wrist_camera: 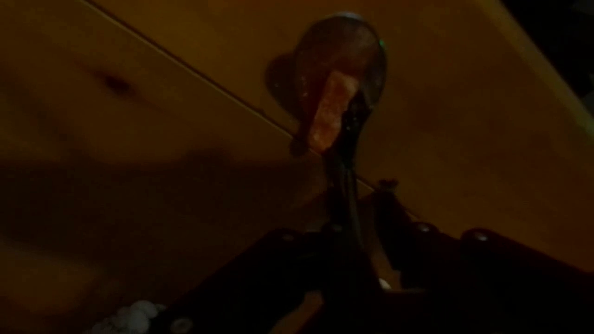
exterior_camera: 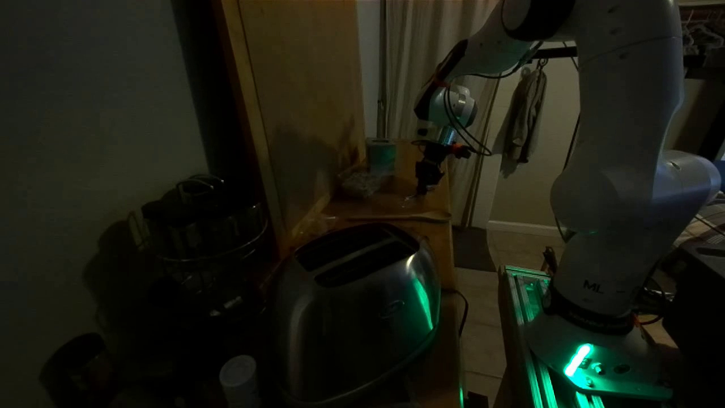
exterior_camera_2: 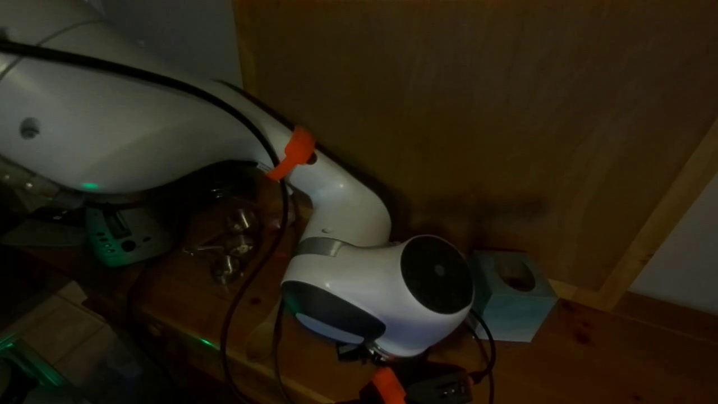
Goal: Put the orange objects on the silver spoon then use the spoon to place the objects in the small measuring cup.
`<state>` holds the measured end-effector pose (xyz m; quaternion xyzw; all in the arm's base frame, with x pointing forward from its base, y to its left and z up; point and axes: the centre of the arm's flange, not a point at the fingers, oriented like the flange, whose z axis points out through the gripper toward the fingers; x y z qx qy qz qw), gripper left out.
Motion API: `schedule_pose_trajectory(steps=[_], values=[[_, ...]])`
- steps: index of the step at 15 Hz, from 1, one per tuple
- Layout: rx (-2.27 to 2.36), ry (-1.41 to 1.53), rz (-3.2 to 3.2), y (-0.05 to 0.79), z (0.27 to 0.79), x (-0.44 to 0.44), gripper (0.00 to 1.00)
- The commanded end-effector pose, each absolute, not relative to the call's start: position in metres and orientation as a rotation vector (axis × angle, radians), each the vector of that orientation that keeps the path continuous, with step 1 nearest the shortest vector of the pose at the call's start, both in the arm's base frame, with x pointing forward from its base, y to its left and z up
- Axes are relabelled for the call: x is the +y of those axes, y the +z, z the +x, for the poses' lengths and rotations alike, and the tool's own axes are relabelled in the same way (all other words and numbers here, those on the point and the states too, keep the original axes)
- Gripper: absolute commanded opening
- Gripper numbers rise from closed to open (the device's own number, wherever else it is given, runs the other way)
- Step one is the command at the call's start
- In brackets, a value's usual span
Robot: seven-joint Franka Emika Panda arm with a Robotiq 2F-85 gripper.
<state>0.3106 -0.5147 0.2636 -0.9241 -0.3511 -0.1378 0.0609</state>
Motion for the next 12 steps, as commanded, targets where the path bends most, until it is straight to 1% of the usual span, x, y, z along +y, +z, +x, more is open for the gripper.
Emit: schedule_pose_trajectory(steps=[1,2,3,4,12], values=[[-1.119,-0.403,-2.809,0.262,0.308,-0.506,0.04],[-1.125,-0.403,-2.81,0.262,0.309,-0.506,0.0],[-1.13,-0.402,-2.811,0.262,0.309,-0.507,0.04],[-1.135,-0.404,-2.812,0.262,0.31,-0.507,0.06],[-1.132,-0.421,-2.795,0.274,0.314,-0.502,0.05]])
